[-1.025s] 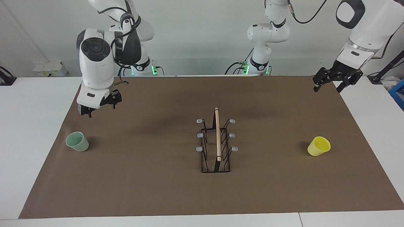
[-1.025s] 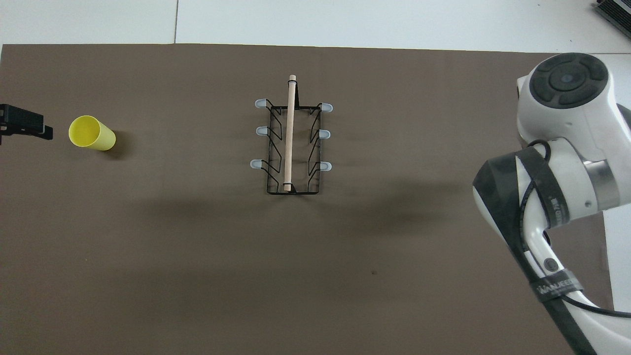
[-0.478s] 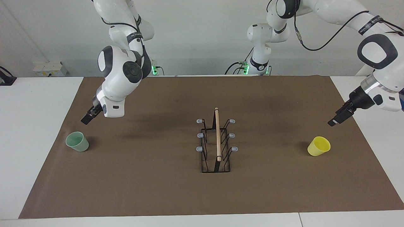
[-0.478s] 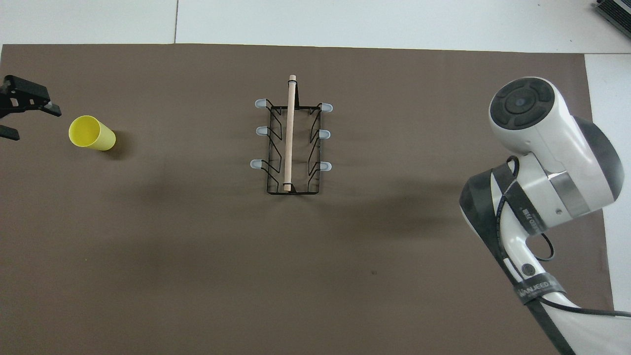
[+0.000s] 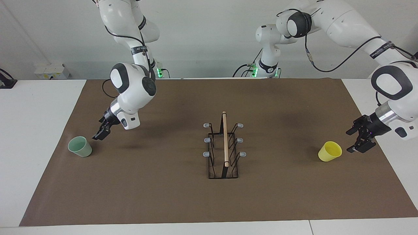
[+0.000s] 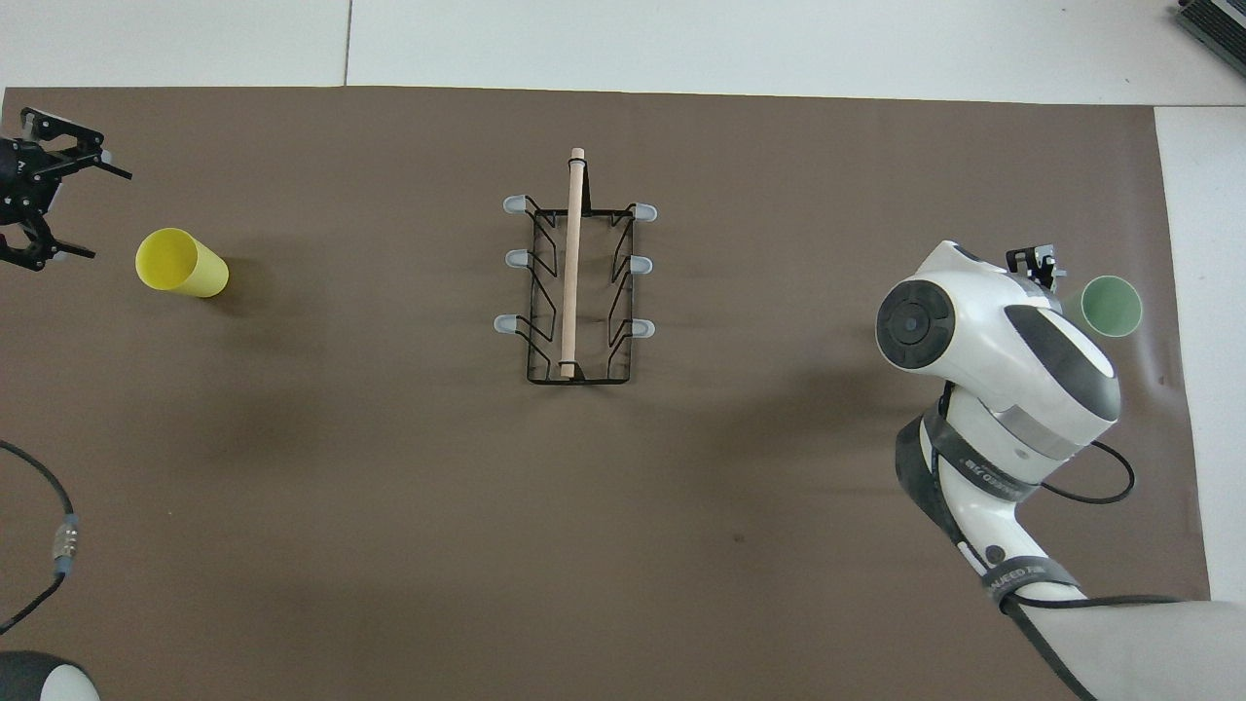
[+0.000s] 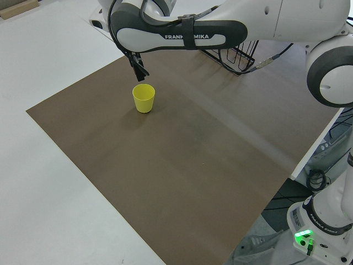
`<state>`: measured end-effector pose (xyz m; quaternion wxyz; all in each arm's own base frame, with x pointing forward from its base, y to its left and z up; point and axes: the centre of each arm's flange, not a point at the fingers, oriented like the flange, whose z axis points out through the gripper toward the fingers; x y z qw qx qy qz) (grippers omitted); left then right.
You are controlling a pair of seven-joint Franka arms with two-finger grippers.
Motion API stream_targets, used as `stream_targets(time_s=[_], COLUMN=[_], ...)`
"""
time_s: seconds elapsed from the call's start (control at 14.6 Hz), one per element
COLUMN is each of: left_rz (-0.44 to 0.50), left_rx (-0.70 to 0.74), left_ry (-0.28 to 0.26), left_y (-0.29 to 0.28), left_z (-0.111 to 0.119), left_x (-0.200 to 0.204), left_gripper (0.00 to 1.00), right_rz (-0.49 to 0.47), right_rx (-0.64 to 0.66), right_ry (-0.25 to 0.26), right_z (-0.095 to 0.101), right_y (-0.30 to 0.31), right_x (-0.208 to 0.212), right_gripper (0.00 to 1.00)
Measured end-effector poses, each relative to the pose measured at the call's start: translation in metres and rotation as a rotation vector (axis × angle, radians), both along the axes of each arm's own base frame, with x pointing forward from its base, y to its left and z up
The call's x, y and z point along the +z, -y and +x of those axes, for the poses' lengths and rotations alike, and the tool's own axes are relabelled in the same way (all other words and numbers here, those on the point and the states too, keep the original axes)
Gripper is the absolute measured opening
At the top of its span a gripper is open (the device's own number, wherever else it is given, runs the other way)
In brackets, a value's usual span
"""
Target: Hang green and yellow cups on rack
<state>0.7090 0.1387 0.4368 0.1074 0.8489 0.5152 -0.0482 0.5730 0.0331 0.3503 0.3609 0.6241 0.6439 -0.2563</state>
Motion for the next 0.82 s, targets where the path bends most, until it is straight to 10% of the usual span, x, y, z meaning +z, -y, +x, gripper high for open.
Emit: stream_targets(time_s=[0.82], left_rz=[-0.16], left_rx=[0.391], left_ry=[0.009], left_y=[-0.102], left_z=[0.0], left_x=[-0.089], left_gripper=[1.0], right_rz=[-0.169], right_rx=[0.094], right_ry=[0.043], right_z=[-0.006], right_y=[0.017], right_x=[-0.11], right_gripper=[1.0])
